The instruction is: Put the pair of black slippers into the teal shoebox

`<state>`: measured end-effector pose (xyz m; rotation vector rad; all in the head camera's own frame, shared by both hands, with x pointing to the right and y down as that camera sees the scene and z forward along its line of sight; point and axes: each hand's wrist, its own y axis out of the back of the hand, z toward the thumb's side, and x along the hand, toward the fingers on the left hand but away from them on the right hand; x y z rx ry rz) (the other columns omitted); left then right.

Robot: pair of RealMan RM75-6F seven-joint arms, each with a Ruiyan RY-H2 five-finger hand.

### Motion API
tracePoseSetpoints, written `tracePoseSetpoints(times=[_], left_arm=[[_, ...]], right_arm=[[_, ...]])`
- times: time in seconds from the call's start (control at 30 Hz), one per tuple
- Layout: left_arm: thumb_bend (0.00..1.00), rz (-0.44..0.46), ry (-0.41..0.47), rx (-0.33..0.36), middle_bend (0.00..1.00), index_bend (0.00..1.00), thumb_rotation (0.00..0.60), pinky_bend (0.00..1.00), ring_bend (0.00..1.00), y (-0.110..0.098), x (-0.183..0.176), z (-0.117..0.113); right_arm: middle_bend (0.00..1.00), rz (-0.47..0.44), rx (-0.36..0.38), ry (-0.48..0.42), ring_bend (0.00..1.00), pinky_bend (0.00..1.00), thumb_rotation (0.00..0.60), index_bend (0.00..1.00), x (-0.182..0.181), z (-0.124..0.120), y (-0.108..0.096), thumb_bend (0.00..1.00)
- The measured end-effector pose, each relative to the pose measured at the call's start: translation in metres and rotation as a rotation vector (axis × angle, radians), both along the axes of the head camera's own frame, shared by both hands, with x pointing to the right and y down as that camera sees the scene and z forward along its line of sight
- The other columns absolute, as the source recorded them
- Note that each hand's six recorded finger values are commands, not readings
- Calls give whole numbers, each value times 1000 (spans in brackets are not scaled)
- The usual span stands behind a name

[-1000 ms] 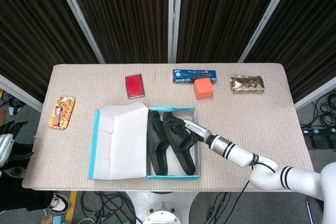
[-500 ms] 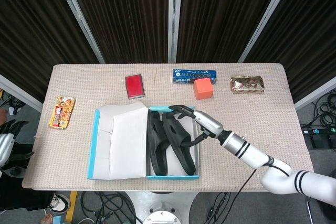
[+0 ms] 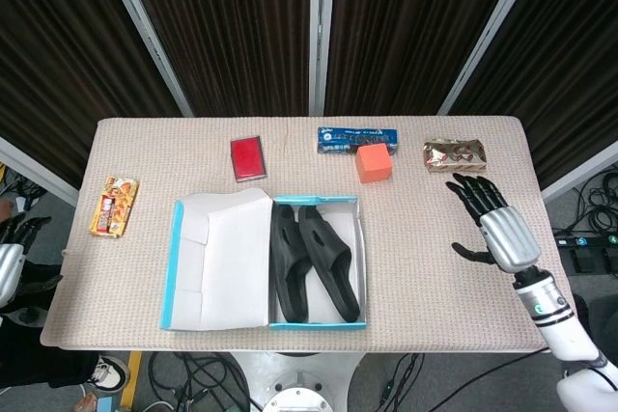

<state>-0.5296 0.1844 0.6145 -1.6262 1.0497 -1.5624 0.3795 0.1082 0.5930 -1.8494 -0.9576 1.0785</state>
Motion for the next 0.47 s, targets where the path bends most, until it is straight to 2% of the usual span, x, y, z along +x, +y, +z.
tracePoseSetpoints(times=[0.13,0.27,0.37,0.47], left_arm=[[125,35,-9,26,148,122,600,74,20,4,7,-5],[125,82,-16,30,148,122,600,74,21,9,16,-6],[125,116,-12,23,148,122,600,75,21,13,24,-4],[125,136,1,20,148,122,600,76,21,17,31,-2]], right_arm=[[0,65,31,176,0,0,600,0,37,-3,29,50],[0,140,19,341,0,0,600,0,71,2,67,48],[0,166,1,398,0,0,600,0,86,11,83,50],[0,182,-19,410,0,0,600,0,95,17,91,55]])
